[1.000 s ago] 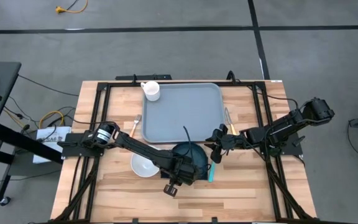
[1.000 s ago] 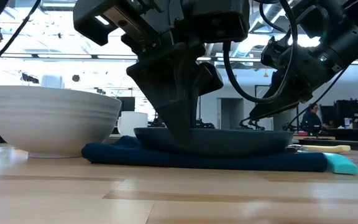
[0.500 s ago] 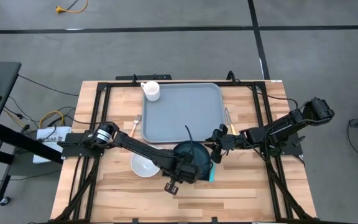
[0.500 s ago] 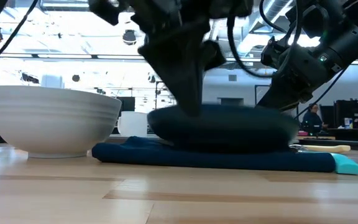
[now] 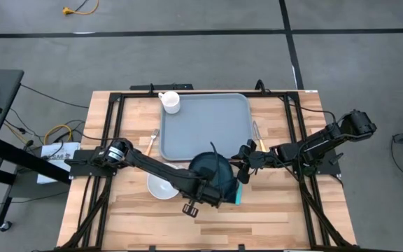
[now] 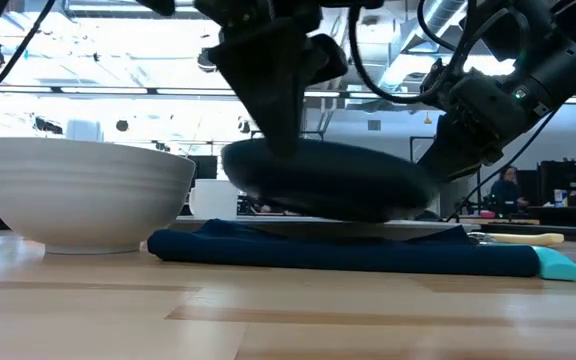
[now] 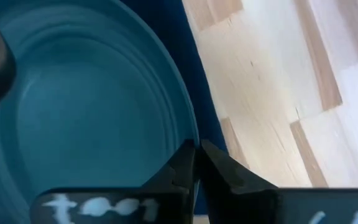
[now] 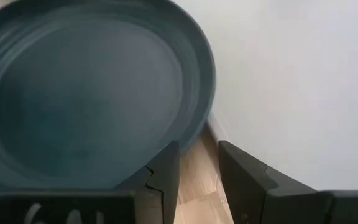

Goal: Set up tray
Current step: Put the green plate below the white mug on the gray tray

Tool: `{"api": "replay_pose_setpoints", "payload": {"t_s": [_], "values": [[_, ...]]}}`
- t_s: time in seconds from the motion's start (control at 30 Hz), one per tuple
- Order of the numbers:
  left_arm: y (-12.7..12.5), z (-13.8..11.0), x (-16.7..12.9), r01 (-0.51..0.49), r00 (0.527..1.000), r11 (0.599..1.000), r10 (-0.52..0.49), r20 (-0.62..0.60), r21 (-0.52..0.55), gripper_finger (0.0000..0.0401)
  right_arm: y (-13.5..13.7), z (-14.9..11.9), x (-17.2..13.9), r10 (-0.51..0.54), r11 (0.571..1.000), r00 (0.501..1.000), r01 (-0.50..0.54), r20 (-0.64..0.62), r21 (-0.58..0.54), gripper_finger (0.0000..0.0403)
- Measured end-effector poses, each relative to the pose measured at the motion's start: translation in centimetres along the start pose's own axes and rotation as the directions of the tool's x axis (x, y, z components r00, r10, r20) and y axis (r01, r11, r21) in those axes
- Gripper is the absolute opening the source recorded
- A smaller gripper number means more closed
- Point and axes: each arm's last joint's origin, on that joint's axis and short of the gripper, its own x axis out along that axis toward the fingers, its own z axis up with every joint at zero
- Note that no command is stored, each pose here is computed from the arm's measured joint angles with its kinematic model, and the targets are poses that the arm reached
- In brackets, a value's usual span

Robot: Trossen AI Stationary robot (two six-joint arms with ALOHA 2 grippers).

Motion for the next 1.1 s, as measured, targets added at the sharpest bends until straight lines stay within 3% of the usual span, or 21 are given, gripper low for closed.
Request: {"api": "replay_pose_setpoints", "payload": {"t_s": [0.33,0.47,0.6,0.73,1.1], "values": [[0.4,0.2,-2.2,-0.008,1.0,1.0,0.008,-0.024,-0.011,0.0,0.1,0.7,-0.4,0.021,0.999,0.998,-0.019,0.054,-0.039,0.0102],[1.1,0.2,-2.9,-0.014,0.999,1.0,0.013,-0.034,-0.024,0.0,0.6,2.4,-1.6,0.081,0.99,0.976,-0.055,0.204,-0.133,0.0102],[1.9,0.0,-3.1,-0.022,0.999,0.999,0.021,-0.046,-0.034,0.0,1.7,4.0,-3.2,0.148,0.966,0.918,-0.054,0.368,-0.255,0.0102],[2.7,-0.3,-3.0,-0.066,0.995,0.998,0.065,-0.077,-0.008,0.0,3.0,3.9,-4.0,0.209,0.934,0.891,-0.06,0.402,-0.352,0.0102],[7.0,-2.3,-4.8,-0.133,0.987,0.99,0.128,-0.095,-0.044,0.0,4.3,2.5,-5.1,-0.002,0.941,0.905,0.145,0.425,-0.305,0.0102]]}}
